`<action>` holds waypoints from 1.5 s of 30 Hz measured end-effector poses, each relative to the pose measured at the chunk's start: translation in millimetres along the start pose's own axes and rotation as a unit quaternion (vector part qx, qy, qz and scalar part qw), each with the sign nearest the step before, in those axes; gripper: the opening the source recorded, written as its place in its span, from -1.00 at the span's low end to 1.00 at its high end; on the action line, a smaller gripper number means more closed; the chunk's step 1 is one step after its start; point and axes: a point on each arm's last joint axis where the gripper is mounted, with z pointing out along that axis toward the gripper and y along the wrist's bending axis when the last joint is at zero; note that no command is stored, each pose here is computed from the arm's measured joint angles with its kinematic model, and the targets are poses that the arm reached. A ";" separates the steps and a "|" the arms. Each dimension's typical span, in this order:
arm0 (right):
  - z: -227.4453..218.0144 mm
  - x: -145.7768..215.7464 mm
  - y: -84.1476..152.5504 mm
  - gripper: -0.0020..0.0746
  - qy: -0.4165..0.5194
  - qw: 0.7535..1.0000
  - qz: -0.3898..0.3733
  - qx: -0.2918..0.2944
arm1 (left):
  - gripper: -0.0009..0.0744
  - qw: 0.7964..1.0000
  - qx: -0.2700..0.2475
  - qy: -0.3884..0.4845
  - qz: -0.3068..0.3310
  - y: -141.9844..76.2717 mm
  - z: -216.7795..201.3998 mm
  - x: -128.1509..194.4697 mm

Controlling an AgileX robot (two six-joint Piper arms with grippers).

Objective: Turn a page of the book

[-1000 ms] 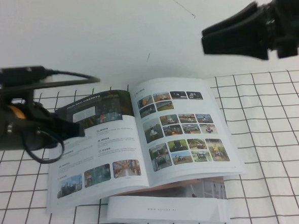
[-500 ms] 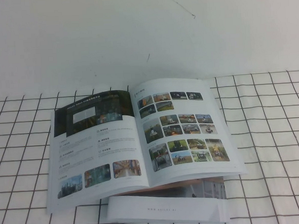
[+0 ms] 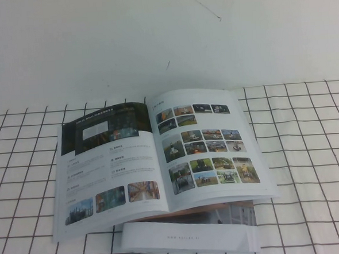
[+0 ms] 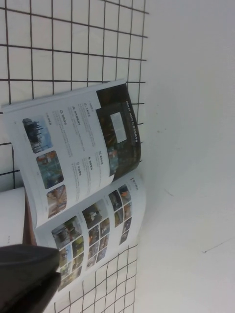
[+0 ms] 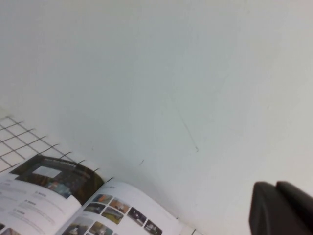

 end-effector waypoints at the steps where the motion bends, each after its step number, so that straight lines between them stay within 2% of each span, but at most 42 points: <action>1: -7.5 7.4 6.1 -0.95 -0.007 1.000 -0.002 0.009 | -0.98 1.000 0.001 0.002 -0.001 0.9 6.1 3.5; 6: -23.6 55.6 27.9 -0.95 -0.019 0.999 0.016 0.040 | -0.98 1.000 0.001 0.003 -0.004 6.8 34.6 21.7; 13: -9.3 135.7 30.9 -0.95 0.024 0.994 0.020 0.105 | -0.98 0.999 -0.017 -0.004 0.046 23.1 82.7 59.8; 18: -0.2 180.5 37.9 -0.95 0.079 0.991 0.042 0.101 | -0.98 0.997 -0.031 0.026 0.069 36.7 107.1 97.9; 21: 1.6 195.6 41.3 -0.95 0.098 0.989 0.051 0.098 | -0.98 0.995 -0.037 0.053 0.070 42.7 113.8 116.8; 33: 2.8 197.8 43.2 -0.95 0.087 0.988 0.088 0.095 | -0.98 0.999 -0.021 0.020 0.039 39.8 115.3 113.2; 42: 4.1 189.7 44.4 -0.95 0.034 0.976 0.196 0.088 | -0.98 0.999 -0.004 -0.025 0.030 36.2 115.0 104.3; 45: 3.7 187.4 39.8 -0.95 0.004 0.964 0.240 0.111 | -0.98 0.999 -0.004 -0.024 0.030 36.4 115.2 105.0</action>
